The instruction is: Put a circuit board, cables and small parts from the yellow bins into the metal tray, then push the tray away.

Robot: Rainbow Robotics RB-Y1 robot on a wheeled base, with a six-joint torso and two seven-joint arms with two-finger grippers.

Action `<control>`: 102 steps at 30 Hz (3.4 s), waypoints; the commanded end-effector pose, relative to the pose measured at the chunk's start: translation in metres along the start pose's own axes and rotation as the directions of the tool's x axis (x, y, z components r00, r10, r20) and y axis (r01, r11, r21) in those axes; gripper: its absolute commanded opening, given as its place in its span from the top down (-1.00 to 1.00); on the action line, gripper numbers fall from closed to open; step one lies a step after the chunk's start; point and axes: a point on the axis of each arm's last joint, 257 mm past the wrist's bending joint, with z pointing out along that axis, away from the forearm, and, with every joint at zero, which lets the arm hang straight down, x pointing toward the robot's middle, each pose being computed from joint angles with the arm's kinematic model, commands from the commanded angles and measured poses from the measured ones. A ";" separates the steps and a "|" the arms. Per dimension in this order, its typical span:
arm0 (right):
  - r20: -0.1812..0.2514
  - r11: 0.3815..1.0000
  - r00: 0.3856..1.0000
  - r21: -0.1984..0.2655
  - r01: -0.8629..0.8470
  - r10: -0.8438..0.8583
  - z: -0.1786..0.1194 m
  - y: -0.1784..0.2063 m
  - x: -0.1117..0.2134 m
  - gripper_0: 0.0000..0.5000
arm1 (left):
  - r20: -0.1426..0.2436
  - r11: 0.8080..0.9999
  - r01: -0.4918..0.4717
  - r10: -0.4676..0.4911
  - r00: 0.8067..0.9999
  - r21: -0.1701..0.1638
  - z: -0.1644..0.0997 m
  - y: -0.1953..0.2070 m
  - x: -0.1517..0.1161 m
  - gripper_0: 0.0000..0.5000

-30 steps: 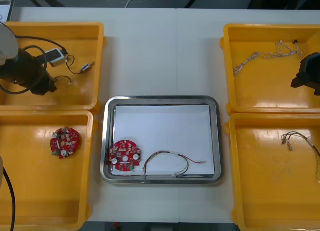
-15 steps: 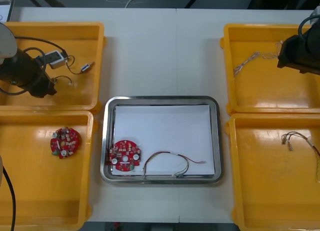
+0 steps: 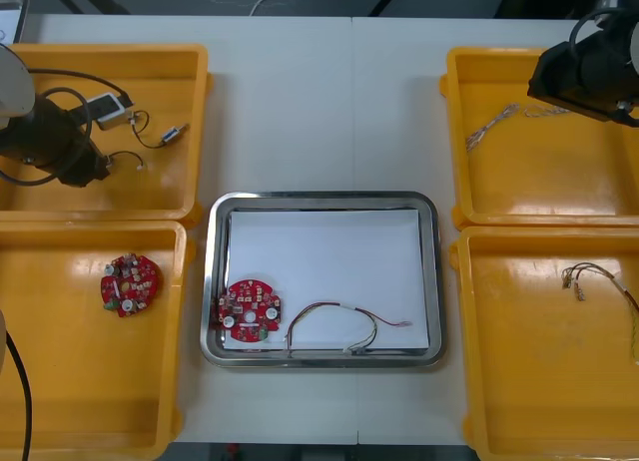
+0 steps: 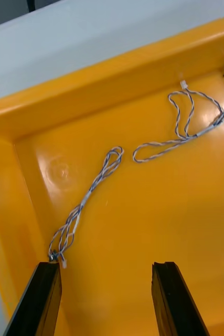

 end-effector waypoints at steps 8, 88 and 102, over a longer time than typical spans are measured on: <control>0.106 0.999 0.994 -0.032 -0.002 0.006 0.040 0.028 -0.026 -1.00 | 0.019 0.991 -0.126 0.127 0.992 -0.046 0.006 0.002 -0.011 -0.88; -0.051 0.998 0.999 0.055 0.015 -0.012 0.055 -0.003 -0.014 1.00 | 0.054 0.877 0.481 -0.479 0.876 -0.027 -0.147 -0.073 -0.076 1.00; -0.134 0.984 0.978 0.060 0.170 -0.161 0.049 -0.057 -0.001 1.00 | 0.027 0.766 0.642 -0.642 0.766 0.027 -0.130 -0.147 -0.091 1.00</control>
